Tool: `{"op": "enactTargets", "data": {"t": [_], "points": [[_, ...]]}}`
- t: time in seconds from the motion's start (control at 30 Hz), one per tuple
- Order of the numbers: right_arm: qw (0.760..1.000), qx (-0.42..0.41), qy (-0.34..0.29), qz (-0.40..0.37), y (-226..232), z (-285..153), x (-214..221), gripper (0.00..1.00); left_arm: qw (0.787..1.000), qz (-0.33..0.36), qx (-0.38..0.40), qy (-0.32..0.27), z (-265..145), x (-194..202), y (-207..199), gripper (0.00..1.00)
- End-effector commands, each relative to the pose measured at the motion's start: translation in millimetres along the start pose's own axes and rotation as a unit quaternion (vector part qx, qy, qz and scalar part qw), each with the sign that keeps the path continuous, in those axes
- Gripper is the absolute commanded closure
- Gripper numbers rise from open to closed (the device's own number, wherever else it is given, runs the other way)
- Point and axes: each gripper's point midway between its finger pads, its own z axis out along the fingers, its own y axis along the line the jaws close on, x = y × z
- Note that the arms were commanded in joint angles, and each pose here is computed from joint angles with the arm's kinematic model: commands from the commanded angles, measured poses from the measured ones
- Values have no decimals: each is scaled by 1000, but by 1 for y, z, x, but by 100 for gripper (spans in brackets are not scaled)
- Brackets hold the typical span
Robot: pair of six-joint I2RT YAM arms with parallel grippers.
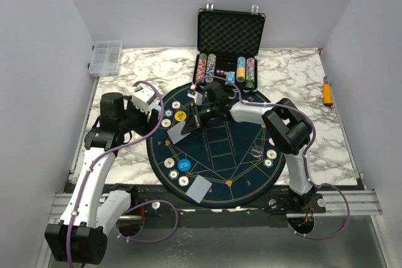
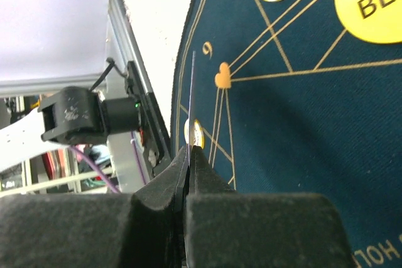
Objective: Distribute texas hold em gaming equipment
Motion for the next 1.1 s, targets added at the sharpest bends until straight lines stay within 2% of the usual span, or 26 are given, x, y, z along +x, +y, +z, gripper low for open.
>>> {"op": "enactTargets", "data": {"t": [0.0,0.3,0.47,0.5,0.57,0.7,0.9,1.07], "points": [[999,31,-44,-5,-12,25,-19,99,999,2,8,-31,-4,-19,0,100],[999,29,-24,25,-26,66,-12,99,999,1,0,-33,-8,-15,4,100],[997,57,-29,41,-43,77,-14,96,1000,1,-1,-30,-9,-11,4,100],[996,73,-32,42,-49,78,-14,93,1000,1,-1,-29,-9,-11,4,100],[992,110,-33,50,-60,78,-11,78,1000,0,-1,-28,-9,-10,5,100],[985,157,-35,64,-70,73,-7,61,1000,0,0,-25,-8,-9,6,100],[972,216,-40,81,-77,57,-1,54,1000,-4,7,-23,-6,-7,4,100],[965,246,-37,84,-77,40,9,36,1000,-6,10,-22,-4,-8,4,100]]}}
